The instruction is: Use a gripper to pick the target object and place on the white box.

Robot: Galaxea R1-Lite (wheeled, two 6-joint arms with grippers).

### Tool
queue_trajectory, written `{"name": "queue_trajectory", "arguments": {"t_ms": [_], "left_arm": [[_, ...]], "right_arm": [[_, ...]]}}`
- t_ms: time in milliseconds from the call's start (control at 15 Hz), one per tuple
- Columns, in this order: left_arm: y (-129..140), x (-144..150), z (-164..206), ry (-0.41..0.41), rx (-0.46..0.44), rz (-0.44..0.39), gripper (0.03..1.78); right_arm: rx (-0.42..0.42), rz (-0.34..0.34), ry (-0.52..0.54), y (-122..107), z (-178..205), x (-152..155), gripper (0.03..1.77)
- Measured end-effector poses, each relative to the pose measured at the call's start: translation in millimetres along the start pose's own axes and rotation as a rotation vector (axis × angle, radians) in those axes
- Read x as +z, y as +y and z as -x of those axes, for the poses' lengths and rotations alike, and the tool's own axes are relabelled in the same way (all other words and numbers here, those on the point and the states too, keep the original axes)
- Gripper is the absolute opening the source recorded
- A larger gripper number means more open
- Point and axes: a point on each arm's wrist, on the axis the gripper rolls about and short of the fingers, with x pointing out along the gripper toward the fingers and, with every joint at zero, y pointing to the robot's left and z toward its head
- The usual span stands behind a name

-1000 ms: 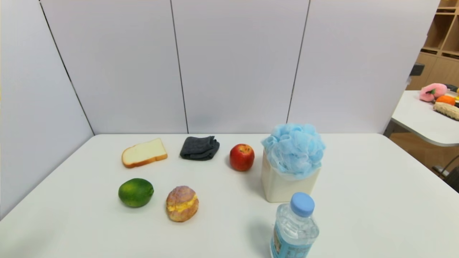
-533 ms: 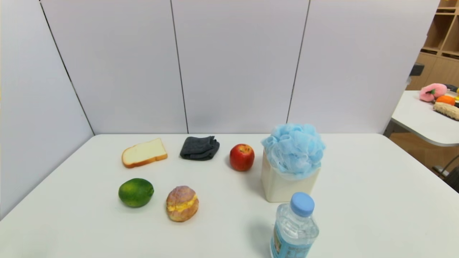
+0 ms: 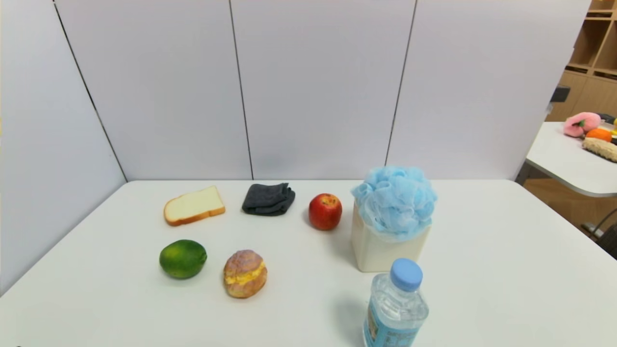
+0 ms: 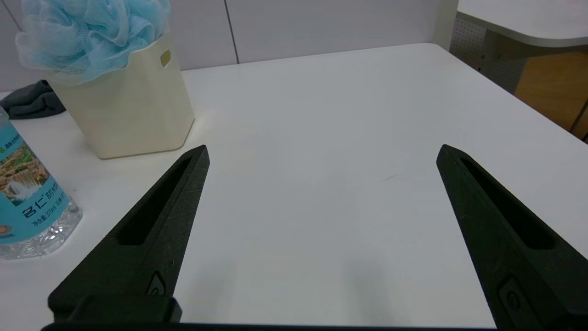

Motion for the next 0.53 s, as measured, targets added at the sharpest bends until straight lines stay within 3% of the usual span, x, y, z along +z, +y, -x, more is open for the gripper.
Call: {"name": "queue_trajectory", "arguments": {"t_ms": [533], "left_arm": [[0.2,-23.6,4.9,0.201,-0.018,-0.017,1.69]], "right_arm": [[0.000,0.000,0.000,0.0,0.0,0.0,1.71]]}}
